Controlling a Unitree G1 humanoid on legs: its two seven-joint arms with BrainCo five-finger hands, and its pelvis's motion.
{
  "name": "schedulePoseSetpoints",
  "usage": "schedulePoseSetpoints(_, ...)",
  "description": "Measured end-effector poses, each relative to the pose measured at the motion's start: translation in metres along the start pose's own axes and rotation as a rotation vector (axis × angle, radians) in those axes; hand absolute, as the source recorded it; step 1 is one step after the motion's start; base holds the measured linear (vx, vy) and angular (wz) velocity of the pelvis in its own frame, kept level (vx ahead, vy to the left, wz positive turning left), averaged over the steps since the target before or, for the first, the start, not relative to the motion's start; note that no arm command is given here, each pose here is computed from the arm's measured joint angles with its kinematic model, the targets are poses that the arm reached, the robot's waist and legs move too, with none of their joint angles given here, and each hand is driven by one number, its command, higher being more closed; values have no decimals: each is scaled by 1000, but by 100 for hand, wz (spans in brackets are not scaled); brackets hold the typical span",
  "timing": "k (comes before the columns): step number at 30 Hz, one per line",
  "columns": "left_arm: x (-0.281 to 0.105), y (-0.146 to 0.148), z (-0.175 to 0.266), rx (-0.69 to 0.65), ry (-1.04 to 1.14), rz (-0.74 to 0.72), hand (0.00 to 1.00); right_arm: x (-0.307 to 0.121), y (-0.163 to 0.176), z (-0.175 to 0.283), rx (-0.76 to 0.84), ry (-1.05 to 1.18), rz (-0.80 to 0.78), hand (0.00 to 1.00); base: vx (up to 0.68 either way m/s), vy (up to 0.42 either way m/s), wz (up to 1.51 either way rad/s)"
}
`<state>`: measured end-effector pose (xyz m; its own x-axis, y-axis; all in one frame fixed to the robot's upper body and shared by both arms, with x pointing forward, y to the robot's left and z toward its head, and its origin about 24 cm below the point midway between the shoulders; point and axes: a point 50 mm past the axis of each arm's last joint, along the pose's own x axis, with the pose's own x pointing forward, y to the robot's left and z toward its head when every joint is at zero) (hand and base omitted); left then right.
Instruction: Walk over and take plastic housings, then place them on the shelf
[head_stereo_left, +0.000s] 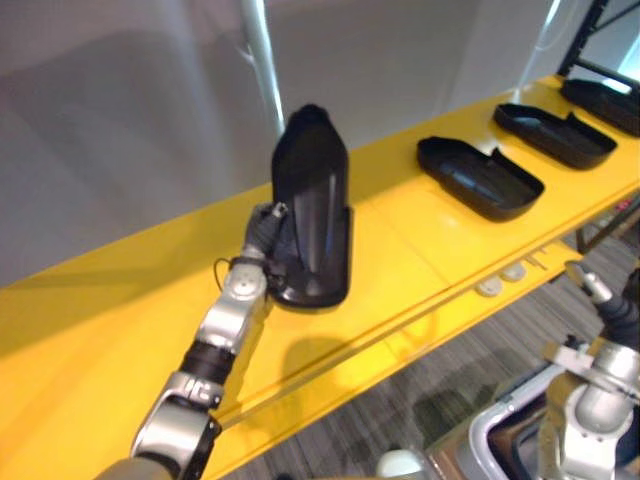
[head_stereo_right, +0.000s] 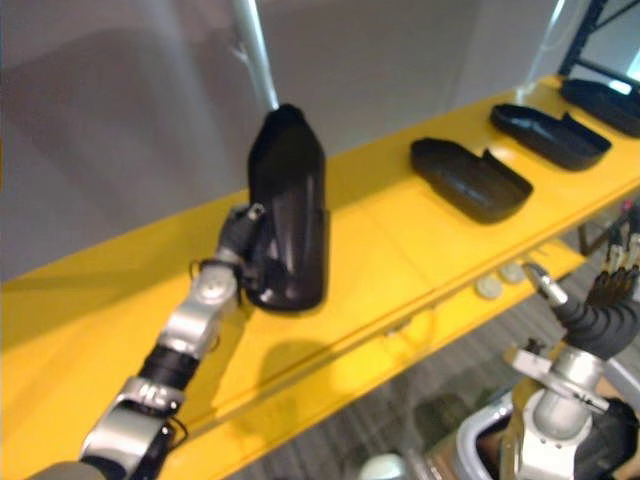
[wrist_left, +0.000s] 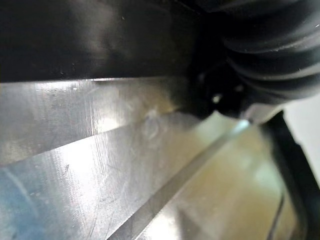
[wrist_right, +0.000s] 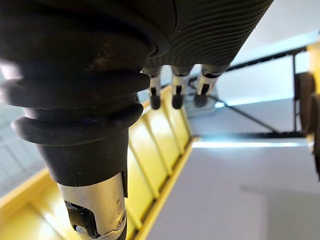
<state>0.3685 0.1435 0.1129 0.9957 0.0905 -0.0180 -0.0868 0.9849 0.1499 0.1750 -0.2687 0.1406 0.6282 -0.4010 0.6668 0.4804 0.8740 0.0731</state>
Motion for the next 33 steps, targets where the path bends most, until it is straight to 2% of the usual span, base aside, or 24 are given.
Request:
schedulePoseSetpoints(5, 15, 28, -18, -19, 208, 157, 100, -2, -1, -1, 27, 21, 45, 0, -3, -7, -20)
schedulePoseSetpoints(10, 16, 43, -36, 15, 365, 234, 100, -3, -1, -2, 49, 30, 64, 0, -14, -18, -11)
schedulePoseSetpoints(14, 11, 52, -53, -18, 485, 270, 100, -3, -2, -2, 78, 38, 72, 0, 0, 0, 0)
schedulePoseSetpoints(22, 12, 58, -54, -13, 504, 209, 100, -3, -1, -4, 95, 60, 90, 0, 0, 0, 0)
schedulePoseSetpoints(33, 14, 46, -51, 39, 486, 128, 100, -4, 6, -6, 135, 73, 107, 0, 0, 0, 0)
